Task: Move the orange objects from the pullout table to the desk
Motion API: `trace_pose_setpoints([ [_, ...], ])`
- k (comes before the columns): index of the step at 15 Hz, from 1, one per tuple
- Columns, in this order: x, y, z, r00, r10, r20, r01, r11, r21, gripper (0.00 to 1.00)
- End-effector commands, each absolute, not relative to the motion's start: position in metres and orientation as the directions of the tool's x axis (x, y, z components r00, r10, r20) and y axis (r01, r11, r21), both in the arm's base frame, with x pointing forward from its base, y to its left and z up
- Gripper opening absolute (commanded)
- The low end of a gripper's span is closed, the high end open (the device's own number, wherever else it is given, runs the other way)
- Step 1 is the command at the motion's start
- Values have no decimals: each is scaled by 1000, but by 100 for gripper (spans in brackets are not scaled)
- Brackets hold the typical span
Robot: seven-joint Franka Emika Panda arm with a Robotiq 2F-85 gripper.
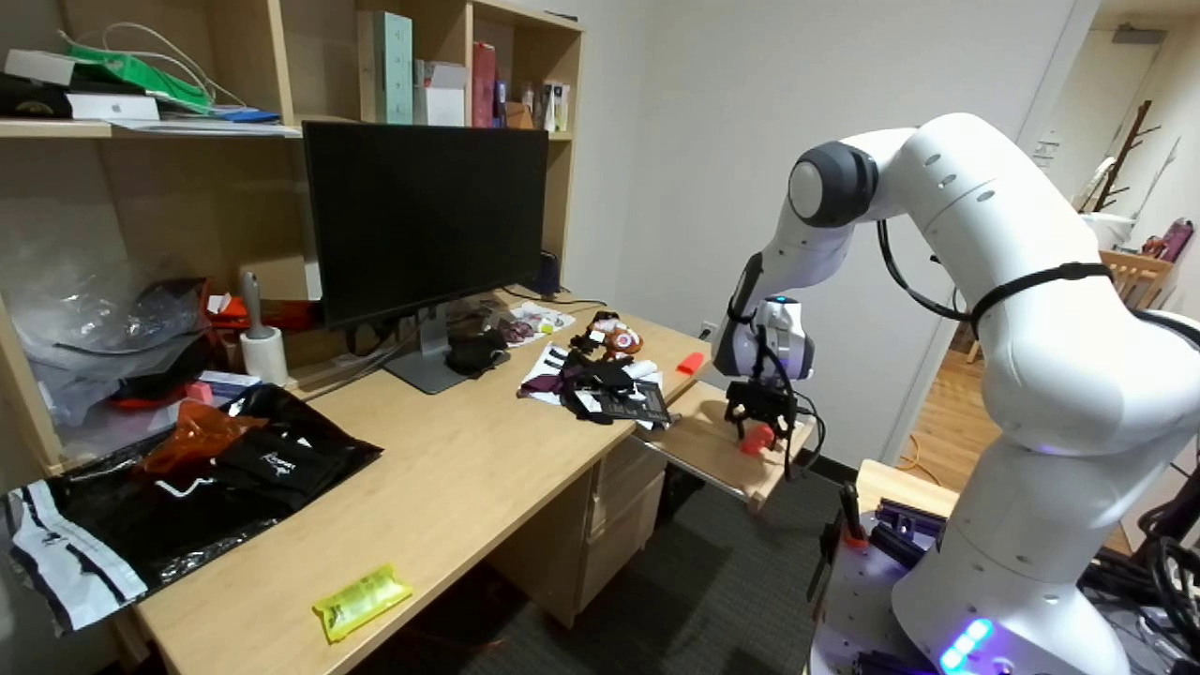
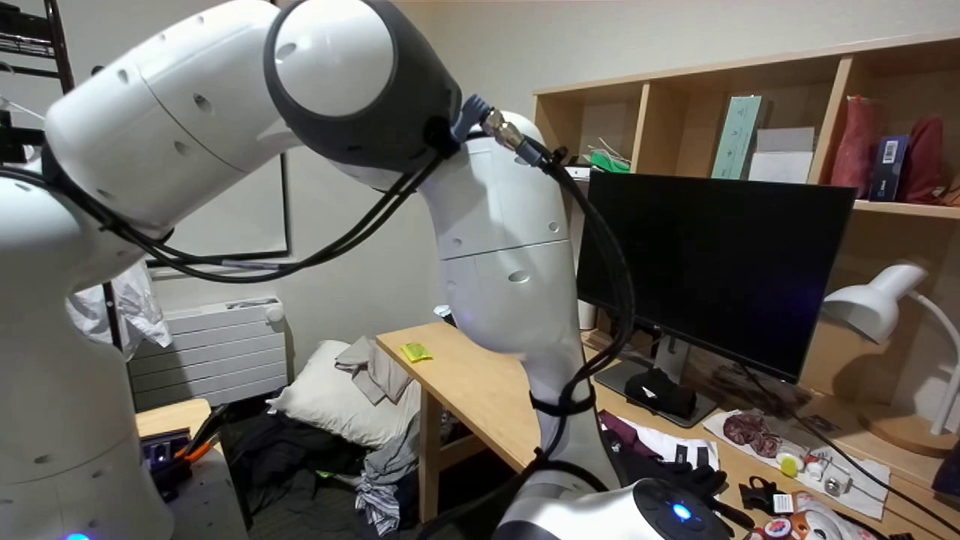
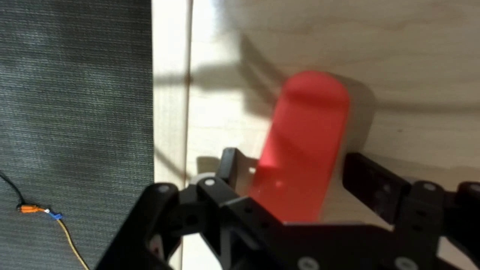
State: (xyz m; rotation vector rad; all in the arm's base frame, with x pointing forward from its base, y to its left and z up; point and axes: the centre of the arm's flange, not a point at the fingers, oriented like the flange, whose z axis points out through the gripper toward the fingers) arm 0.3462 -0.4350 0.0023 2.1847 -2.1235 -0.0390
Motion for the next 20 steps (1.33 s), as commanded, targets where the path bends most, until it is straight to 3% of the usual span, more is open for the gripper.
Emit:
trace_pose_setpoints([
  [1, 340, -430, -2, 20, -998, 59, -998, -16, 68, 44],
  [6, 341, -434, 11, 36, -998, 54, -997, -32, 67, 9],
  [10, 348, -445, 47, 57, -995, 81, -997, -52, 55, 4],
  [11, 350, -449, 60, 66, -994, 87, -997, -62, 47, 8],
  [20, 409, -483, 171, 139, -982, 130, -989, -144, -23, 8],
])
